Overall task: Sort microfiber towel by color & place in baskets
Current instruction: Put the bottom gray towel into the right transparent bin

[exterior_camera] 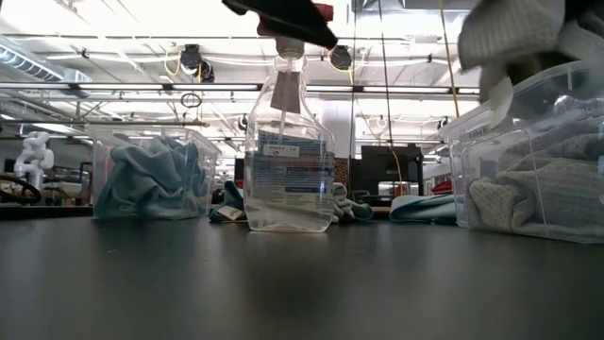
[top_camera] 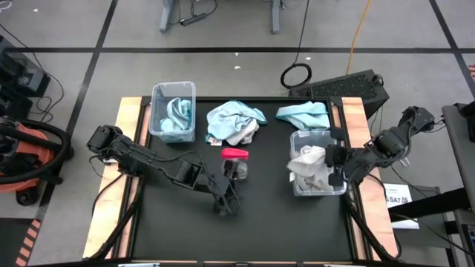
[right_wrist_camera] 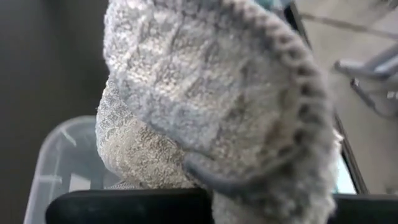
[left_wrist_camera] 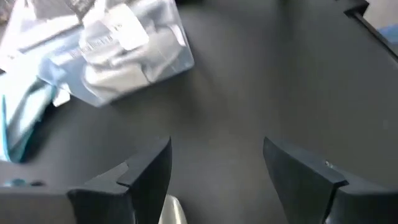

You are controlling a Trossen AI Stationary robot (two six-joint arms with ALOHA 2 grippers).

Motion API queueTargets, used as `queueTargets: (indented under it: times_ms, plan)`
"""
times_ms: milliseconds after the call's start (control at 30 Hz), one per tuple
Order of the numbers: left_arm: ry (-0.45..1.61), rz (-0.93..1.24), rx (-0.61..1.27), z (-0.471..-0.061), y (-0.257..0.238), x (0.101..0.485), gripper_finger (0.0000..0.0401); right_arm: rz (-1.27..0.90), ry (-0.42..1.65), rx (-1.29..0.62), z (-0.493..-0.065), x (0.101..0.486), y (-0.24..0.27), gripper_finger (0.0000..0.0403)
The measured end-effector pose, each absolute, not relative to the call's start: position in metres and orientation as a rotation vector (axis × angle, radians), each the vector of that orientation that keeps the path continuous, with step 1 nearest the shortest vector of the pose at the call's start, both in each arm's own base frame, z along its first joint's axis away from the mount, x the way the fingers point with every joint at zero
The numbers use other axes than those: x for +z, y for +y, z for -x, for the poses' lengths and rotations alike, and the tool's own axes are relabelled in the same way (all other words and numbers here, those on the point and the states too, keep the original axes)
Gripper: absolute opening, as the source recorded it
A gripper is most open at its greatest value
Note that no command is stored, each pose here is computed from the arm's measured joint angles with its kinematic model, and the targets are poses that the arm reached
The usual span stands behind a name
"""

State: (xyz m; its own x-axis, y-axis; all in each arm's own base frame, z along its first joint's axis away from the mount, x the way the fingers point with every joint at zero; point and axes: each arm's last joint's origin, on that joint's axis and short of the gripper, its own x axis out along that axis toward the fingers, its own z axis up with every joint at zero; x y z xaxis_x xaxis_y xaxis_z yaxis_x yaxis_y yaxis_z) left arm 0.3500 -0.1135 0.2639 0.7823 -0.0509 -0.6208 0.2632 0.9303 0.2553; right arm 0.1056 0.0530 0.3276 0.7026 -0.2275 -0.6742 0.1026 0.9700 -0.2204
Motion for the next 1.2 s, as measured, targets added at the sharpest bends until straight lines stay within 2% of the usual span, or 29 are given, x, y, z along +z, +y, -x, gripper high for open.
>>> queueTargets:
  times_ms: [333, 900, 1200]
  plan:
    - [0.798, -0.291, -0.175, -0.34, -0.113, 0.254, 0.0258, 0.111, 0.874, -0.206, -0.1, 0.321, 0.051, 0.0016]
    - [1.041, -0.25, -0.13, -0.319, -0.115, 0.24, 0.0258, 0.158, 0.987, -0.194, -0.113, 0.311, 0.062, 0.0024]
    - [1.157, -0.286, -0.072, -0.309, -0.109, 0.235, 0.0258, 0.186, 1.111, -0.24, -0.112, 0.264, 0.062, 0.0026]
